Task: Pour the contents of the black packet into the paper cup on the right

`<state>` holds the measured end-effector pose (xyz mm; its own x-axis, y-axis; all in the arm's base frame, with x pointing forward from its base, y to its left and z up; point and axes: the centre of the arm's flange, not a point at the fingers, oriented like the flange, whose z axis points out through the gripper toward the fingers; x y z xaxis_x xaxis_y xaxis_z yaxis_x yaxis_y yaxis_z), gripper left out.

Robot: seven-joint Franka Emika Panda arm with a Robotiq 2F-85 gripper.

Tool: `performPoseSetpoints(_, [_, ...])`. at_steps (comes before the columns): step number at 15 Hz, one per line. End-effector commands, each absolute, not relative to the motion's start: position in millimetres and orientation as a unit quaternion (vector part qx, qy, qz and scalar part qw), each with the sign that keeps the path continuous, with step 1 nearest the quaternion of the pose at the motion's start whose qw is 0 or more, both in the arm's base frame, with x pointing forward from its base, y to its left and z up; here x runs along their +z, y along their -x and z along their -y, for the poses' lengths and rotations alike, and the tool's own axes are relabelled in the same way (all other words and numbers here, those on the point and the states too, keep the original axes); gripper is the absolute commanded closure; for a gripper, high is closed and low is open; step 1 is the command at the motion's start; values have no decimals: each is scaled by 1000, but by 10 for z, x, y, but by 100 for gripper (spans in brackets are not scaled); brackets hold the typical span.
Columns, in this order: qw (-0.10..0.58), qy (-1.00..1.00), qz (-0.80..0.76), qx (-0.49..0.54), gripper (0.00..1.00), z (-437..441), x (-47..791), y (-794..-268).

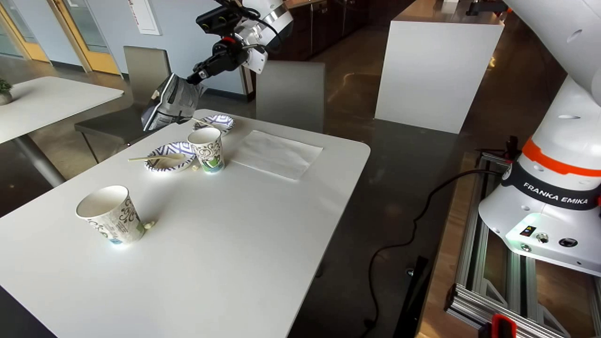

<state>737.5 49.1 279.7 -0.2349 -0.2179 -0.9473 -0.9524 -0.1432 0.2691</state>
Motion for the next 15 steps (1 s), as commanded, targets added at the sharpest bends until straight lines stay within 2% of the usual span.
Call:
performPoseSetpoints(1, [329, 486, -564, 581, 100, -434, 2736, -7566])
performPoseSetpoints(15, [320, 430, -537, 651, 100, -538, 2557, -7497])
